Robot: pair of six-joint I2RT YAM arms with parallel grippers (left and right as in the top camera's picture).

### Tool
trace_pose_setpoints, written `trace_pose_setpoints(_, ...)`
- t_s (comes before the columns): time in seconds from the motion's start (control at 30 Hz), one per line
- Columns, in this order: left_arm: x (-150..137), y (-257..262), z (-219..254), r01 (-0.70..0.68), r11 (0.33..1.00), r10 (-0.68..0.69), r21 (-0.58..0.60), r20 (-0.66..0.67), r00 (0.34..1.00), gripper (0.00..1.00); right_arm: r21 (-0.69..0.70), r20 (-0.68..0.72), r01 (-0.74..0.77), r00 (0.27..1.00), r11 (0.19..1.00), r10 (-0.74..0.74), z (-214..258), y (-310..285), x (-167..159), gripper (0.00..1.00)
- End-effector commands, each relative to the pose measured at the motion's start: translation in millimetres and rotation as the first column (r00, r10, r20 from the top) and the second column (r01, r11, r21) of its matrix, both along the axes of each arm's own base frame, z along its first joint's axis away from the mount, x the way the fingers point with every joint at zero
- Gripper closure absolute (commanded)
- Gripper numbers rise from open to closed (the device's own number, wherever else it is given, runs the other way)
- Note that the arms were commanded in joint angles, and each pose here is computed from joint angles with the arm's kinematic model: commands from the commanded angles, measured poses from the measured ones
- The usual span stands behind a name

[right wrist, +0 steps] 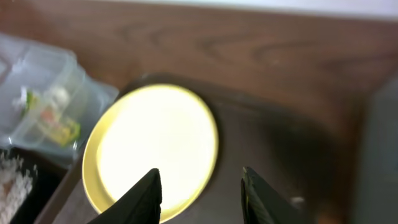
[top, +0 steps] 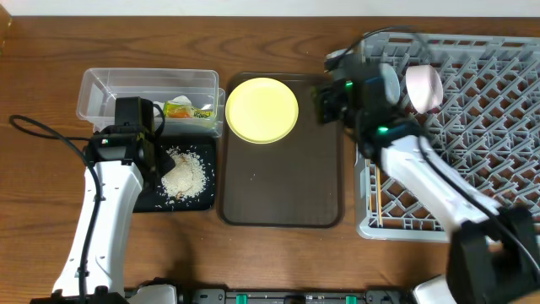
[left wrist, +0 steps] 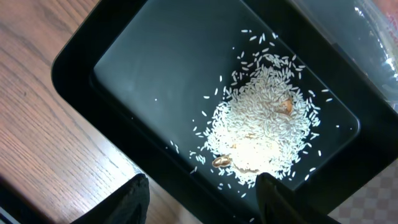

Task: Sort waste into correct bins and load items into the dishwasher rack
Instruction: 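Grasp the edge of the yellow plate with right gripper and lift, then stand the yellow plate upright in the rack and open right gripper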

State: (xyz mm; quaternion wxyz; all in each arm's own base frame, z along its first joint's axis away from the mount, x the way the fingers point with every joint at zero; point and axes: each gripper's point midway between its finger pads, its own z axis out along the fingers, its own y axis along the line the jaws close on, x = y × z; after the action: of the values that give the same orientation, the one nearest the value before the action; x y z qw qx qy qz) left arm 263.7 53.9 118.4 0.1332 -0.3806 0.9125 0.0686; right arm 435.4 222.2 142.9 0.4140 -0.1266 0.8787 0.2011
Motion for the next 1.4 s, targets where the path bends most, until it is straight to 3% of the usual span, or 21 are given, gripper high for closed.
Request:
trace_pose_setpoints(0.0, 0.2, 1.9, 4.4, -0.014, 1.000, 0.014, 0.003, 0.015, 1.000, 0.42, -0.037, -0.045, 0.007, 0.999, 0.999, -0.009, -31.1, 14.7, -2.0, 0.60)
trace_pose_setpoints(0.13, 0.2, 1.9, 4.4, -0.014, 1.000, 0.014, 0.003, 0.015, 1.000, 0.43, -0.127, -0.070, 0.063, 0.995, 0.990, -0.073, -68.6, 15.3, -0.6, 0.60)
trace_pose_setpoints(0.43, 0.1, 1.9, 4.2, -0.014, 1.000, 0.014, 0.003, 0.015, 1.000, 0.42, -0.133, -0.167, 0.102, 0.978, 0.986, -0.123, -125.0, 27.1, -8.1, 0.62)
trace_pose_setpoints(0.53, -0.1, 1.9, 4.2, -0.014, 1.000, 0.014, 0.003, 0.014, 1.000, 0.43, -0.144, -0.193, 0.104, 0.972, 0.984, -0.131, -135.2, 26.4, -12.2, 0.67)
trace_pose_setpoints(0.7, -0.4, 1.9, 3.7, -0.014, 1.000, 0.014, 0.003, 0.013, 1.000, 0.43, -0.162, -0.186, 0.153, 0.966, 0.975, -0.182, -132.9, 15.9, -8.9, 0.84)
trace_pose_setpoints(0.83, -1.4, 1.8, 3.5, -0.014, 1.000, 0.014, 0.003, 0.008, 1.000, 0.43, -0.151, -0.168, 0.180, 0.964, 0.972, -0.205, -117.3, 5.8, -2.9, 0.99)
trace_pose_setpoints(1.07, -2.0, 1.8, 3.4, -0.014, 1.000, 0.014, 0.003, 0.006, 1.000, 0.42, -0.163, -0.079, 0.197, 0.974, 0.967, -0.212, -54.1, -29.2, 5.0, 0.99)
trace_pose_setpoints(1.23, -2.0, 1.8, 3.4, -0.014, 1.000, 0.014, 0.003, 0.006, 1.000, 0.42, -0.220, -0.020, 0.188, 0.980, 0.957, -0.198, -0.9, -64.2, -9.8, 0.99)
trace_pose_setpoints(1.37, -1.9, 1.8, 3.4, -0.014, 1.000, 0.014, 0.003, 0.006, 1.000, 0.42, -0.294, 0.065, 0.271, 0.962, 0.917, -0.263, 45.6, -113.7, -24.1, 0.99)
